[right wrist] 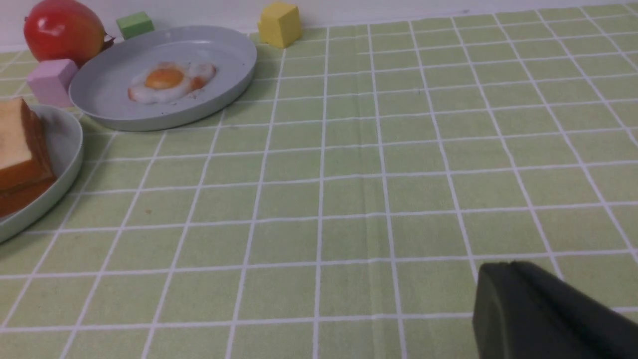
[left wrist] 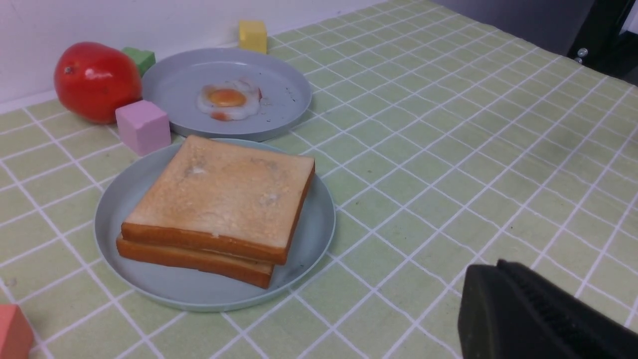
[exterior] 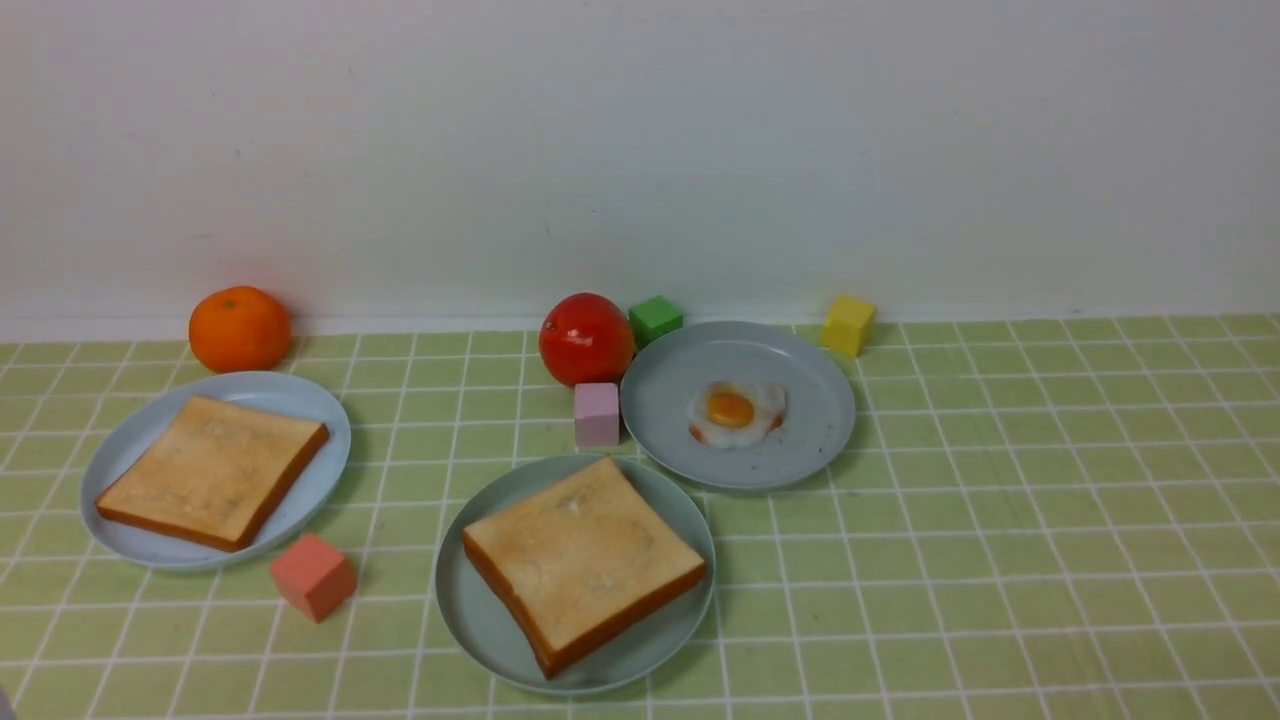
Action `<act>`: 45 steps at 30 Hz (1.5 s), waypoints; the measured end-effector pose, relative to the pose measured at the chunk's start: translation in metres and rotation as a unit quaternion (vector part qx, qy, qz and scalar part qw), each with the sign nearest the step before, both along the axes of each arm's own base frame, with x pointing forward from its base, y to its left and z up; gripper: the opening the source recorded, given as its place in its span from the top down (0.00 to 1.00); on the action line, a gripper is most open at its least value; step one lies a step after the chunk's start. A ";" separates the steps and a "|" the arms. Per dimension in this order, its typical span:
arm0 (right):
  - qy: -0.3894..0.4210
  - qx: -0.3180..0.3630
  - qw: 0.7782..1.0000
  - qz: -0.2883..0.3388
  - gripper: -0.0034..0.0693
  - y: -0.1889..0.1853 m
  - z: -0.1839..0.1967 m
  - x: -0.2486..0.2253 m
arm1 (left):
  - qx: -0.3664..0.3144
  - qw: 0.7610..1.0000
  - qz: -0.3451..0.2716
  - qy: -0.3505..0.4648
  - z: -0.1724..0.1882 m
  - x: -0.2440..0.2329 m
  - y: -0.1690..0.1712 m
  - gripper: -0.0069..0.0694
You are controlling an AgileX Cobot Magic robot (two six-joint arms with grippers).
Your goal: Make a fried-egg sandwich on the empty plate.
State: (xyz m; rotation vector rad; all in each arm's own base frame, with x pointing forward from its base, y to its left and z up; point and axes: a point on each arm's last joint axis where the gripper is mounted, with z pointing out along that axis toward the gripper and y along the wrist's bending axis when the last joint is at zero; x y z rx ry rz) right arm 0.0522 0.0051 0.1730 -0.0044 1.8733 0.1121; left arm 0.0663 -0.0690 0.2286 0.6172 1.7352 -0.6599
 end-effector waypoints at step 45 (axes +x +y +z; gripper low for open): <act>0.001 0.002 1.000 0.000 0.94 0.000 0.000 0.000 | -0.041 0.922 0.379 0.073 -0.060 -0.014 0.065 0.93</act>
